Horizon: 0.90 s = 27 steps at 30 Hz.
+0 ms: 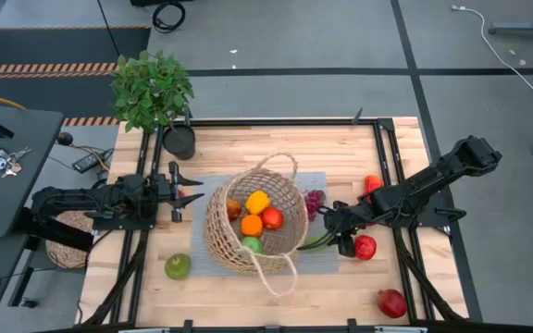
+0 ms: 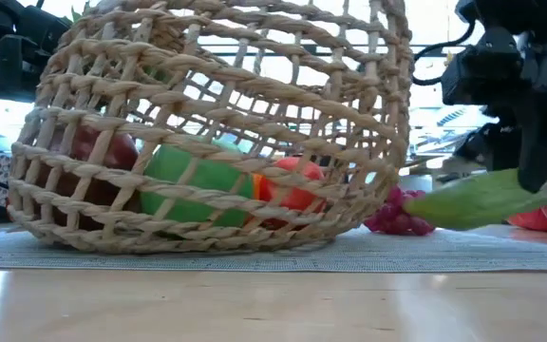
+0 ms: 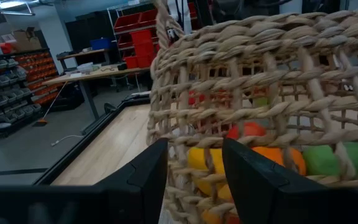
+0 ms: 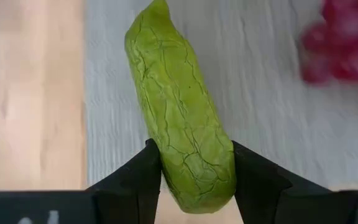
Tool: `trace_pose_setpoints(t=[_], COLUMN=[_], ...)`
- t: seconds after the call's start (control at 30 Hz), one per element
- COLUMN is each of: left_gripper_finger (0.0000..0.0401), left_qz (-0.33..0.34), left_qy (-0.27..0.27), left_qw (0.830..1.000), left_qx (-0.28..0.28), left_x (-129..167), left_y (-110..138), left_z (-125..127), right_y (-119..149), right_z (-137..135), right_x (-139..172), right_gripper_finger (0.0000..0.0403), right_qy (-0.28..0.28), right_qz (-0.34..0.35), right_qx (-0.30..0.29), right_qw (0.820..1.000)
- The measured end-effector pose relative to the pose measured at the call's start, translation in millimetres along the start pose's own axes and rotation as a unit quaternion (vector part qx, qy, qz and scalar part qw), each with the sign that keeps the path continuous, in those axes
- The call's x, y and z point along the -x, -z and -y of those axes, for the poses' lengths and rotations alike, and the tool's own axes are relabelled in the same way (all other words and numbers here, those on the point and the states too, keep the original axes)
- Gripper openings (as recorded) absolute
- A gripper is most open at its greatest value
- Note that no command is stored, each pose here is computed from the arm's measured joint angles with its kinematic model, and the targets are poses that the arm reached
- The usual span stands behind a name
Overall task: Build produce basket
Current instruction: Put the green cucumber into the brown basket
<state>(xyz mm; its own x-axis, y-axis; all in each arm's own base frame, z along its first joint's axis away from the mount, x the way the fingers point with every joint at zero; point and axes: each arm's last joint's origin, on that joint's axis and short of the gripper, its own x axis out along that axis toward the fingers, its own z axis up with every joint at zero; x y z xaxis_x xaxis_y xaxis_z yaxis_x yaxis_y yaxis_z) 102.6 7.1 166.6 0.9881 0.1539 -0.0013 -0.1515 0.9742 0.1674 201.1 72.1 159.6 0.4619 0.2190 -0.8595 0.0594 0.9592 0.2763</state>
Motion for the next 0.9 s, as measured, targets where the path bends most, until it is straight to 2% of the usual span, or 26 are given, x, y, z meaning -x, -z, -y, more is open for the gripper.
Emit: trace_pose_setpoints(t=[0.17, 0.37, 0.63, 0.77, 0.9], left_gripper_finger=[0.0160, 0.0160, 0.0160, 0.0160, 0.0160], left_qz=[0.000, 0.000, 0.000, 0.000, 0.000], left_qy=[0.000, 0.000, 0.000, 0.000, 0.000], left_qw=[1.000, 1.000, 1.000, 1.000, 1.000], left_qx=[0.000, 0.000, 0.000, 0.000, 0.000], left_x=[0, 0, 0, 0, 0], left_y=[0, 0, 0, 0, 0], left_z=[0, 0, 0, 0, 0], right_y=[-16, -40, -67, -77, -84], right_z=[-9, -28, -47, -55, -62], right_x=[27, 68, 129, 150, 163], right_gripper_finger=[0.0172, 0.0172, 0.0172, 0.0172, 0.0173], right_qy=[0.053, 0.097, 0.180, 0.194, 0.214], right_qz=[-0.059, -0.065, -0.008, 0.043, 0.088], right_qx=[-0.016, -0.009, -0.001, 0.000, 0.032], right_qw=[0.997, 0.993, 0.984, 0.980, 0.972])
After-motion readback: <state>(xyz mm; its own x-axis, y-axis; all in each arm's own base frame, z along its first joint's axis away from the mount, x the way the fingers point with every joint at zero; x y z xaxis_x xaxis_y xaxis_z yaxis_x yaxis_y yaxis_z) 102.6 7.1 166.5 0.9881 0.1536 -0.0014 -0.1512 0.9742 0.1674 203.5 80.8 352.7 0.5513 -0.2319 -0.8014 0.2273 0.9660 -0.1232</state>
